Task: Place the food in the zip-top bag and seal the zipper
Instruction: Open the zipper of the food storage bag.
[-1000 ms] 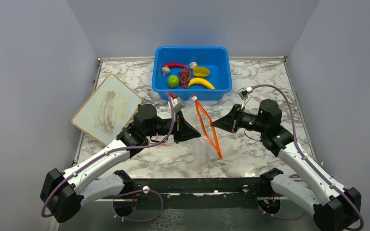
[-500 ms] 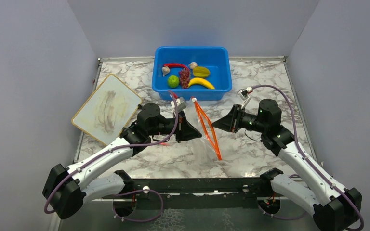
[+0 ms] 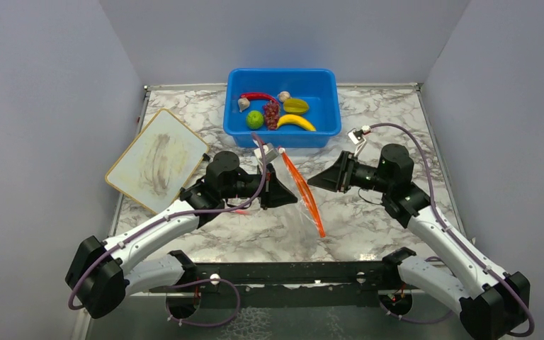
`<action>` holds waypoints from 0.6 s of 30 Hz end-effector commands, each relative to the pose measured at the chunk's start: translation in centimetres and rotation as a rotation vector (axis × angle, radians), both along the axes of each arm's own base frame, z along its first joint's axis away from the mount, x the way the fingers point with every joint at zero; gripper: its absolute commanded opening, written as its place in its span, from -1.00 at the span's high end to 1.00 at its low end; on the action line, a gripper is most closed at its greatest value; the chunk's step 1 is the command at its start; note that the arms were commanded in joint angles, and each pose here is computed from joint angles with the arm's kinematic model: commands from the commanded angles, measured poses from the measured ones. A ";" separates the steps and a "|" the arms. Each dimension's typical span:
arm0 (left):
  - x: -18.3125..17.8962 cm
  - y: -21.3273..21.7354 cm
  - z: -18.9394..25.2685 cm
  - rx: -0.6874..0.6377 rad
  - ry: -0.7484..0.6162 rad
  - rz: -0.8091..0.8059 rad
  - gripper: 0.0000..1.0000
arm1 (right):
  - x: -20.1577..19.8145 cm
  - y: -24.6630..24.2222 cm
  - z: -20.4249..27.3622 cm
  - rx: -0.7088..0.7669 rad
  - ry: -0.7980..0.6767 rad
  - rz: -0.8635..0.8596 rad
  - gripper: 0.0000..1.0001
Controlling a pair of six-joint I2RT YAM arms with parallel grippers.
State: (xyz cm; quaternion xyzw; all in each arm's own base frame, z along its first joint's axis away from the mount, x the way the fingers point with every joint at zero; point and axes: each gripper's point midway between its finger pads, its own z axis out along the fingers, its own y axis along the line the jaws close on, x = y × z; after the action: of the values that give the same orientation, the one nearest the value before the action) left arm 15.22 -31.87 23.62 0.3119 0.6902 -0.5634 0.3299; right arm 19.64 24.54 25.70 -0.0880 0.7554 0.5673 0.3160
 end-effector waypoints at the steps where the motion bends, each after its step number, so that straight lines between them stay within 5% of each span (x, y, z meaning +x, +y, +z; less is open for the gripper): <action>1: 0.1 -0.6 2.3 -0.052 -0.046 -0.021 1.00 | -0.5 0.8 0.9 0.036 -0.013 0.046 0.24; 11: 0.1 -0.7 2.2 -0.050 -0.040 -0.024 1.00 | -0.3 1.9 -1.4 0.000 0.022 0.057 0.27; 18: 0.0 -0.6 2.0 -0.048 -0.043 -0.025 1.00 | 0.0 1.9 -2.4 -0.021 0.021 0.040 0.59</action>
State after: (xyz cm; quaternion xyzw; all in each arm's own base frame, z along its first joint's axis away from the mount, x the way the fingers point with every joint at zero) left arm 15.42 -32.07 23.54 0.3112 0.6910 -0.5636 0.3286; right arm 19.11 26.36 23.23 -0.0951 0.7682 0.5710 0.2735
